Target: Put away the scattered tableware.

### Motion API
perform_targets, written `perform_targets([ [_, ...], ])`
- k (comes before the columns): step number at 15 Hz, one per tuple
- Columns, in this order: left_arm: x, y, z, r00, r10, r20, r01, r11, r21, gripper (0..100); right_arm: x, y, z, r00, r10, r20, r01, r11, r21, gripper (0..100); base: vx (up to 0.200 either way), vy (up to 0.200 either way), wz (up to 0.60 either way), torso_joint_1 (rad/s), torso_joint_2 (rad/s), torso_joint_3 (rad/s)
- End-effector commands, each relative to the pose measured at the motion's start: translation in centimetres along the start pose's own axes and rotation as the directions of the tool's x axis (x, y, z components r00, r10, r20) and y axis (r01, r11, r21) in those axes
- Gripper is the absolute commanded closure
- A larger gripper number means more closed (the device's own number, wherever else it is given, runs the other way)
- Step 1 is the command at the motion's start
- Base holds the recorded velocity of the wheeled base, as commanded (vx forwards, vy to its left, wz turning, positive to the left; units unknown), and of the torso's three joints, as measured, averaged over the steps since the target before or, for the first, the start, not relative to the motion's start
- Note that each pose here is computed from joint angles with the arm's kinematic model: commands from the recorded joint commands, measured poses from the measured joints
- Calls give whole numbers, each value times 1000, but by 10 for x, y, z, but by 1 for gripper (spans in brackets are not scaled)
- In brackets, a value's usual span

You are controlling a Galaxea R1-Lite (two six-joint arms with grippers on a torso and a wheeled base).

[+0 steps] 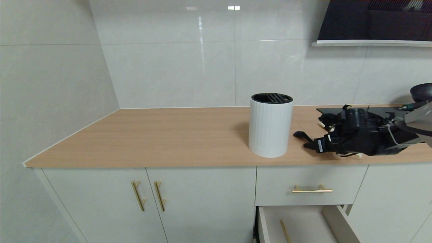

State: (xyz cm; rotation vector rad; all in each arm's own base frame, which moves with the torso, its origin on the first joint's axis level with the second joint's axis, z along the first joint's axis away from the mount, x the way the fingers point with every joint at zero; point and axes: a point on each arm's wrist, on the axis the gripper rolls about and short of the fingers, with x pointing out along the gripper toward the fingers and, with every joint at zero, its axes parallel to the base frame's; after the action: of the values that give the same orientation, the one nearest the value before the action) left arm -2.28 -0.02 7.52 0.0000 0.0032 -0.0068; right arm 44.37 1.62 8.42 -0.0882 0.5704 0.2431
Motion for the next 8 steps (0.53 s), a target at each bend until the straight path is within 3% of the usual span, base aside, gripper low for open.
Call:
perform_targets([
  [1, 0, 0, 0, 1000, 1, 0, -1, 1000, 0, 0, 3, 0, -1, 1000, 1, -3, -1, 1000, 0, 100, 0, 0, 0, 0, 0, 0],
  [8, 0, 0, 0, 1000, 1, 0, -1, 1000, 0, 0, 5, -1, 4, 1000, -6, 15, 5, 999, 41, 100, 0, 0, 0, 0, 0, 0],
])
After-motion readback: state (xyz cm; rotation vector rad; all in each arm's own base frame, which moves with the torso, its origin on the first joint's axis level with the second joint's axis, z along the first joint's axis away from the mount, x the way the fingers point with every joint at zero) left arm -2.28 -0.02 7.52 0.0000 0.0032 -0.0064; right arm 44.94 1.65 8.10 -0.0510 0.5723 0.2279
